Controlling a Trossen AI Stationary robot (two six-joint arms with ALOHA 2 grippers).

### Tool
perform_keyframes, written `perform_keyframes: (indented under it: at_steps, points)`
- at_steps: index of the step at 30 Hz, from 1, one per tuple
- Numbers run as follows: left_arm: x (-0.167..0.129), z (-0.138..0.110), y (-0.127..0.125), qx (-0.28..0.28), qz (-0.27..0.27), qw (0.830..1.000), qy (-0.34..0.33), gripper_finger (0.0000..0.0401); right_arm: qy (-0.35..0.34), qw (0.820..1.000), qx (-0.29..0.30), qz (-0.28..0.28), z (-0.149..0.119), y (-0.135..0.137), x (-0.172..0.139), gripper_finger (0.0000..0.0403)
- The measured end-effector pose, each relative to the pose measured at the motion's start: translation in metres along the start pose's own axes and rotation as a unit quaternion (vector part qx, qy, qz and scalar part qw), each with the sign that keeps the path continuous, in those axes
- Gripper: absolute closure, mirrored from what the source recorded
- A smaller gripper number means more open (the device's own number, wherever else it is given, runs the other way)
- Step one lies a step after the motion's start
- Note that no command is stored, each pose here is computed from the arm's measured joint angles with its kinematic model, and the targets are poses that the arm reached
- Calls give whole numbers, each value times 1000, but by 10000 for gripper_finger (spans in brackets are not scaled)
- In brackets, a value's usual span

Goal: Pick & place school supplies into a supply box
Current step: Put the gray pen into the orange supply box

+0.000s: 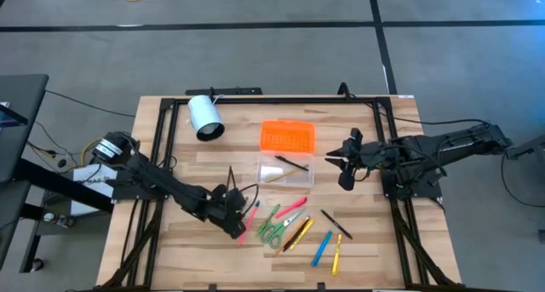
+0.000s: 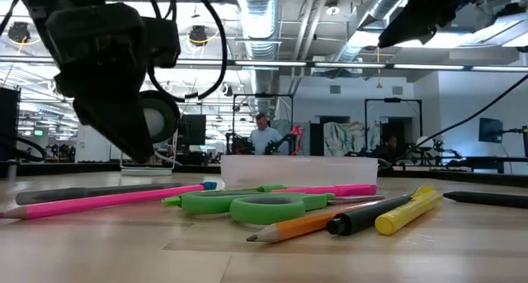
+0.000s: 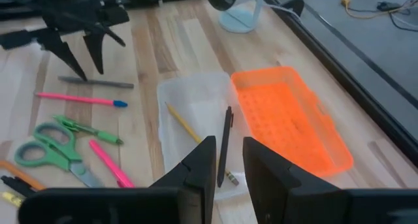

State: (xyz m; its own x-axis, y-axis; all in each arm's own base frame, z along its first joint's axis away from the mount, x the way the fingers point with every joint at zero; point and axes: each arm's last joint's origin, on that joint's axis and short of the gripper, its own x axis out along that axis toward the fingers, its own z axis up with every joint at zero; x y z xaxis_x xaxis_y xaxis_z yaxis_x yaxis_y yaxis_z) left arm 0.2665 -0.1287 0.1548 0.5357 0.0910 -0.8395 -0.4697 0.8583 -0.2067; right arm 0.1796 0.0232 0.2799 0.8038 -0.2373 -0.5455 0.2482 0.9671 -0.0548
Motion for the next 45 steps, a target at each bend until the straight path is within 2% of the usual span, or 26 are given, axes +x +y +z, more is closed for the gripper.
perform_keyframes:
  at_steps: [6, 17, 35, 38, 45]
  points:
    - [-5, 6, -2, 26, 36, 999, -7, 274, -7, 1000, 3, 2, 0, -2, -5, 331]
    - [-2, 1, 0, 41, 23, 998, 37, 274, -20, 1000, 12, 5, 3, -2, -6, 331]
    - [-1, 0, 2, 56, 35, 998, 24, 274, -23, 999, 23, 6, 3, -2, -6, 331]
    - [0, -3, 5, 51, 39, 997, 32, 274, -23, 999, 23, 6, 3, -2, -6, 331]
    - [7, -9, 7, 29, 9, 999, 32, 274, -23, 999, 24, 6, 3, -2, -6, 331]
